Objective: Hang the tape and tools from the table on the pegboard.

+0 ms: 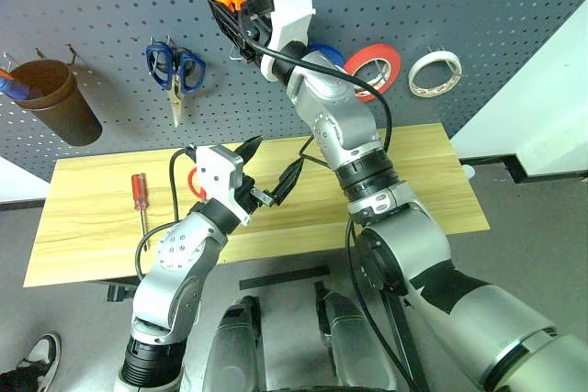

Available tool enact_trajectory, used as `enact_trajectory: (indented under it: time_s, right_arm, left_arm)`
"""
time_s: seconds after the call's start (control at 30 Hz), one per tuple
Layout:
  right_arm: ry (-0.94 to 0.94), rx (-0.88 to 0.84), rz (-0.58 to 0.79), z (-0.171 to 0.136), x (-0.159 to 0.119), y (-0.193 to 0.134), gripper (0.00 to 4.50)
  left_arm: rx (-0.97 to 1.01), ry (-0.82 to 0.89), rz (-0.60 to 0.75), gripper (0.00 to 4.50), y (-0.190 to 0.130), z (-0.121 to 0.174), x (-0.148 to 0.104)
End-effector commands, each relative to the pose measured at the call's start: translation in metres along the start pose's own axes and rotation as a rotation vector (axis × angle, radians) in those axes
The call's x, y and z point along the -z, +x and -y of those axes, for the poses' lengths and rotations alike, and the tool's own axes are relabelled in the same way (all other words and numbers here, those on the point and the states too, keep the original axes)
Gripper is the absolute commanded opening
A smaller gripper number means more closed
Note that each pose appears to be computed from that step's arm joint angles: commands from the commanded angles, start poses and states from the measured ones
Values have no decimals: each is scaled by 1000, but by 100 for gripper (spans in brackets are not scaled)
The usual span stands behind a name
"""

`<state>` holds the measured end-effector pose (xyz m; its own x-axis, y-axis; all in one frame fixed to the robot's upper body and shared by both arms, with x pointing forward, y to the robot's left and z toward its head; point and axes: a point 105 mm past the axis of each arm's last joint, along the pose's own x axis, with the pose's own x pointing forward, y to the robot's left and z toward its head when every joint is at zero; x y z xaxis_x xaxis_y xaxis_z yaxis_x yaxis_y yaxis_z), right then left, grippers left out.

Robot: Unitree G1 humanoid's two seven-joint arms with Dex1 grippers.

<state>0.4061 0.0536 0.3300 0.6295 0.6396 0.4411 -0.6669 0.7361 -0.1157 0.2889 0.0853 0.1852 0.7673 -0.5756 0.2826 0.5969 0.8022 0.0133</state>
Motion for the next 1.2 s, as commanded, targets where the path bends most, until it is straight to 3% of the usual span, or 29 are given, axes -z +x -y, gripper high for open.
enact_trajectory:
  time_s: [0.03,1.2]
  right_arm:
    - [-17,7,112,-4,-32,9,211]
    - [-42,95,90,15,-16,16,211]
  left_arm:
    - [23,11,44,450,-1,9,-13]
    - [12,-11,23,450,-9,17,-15]
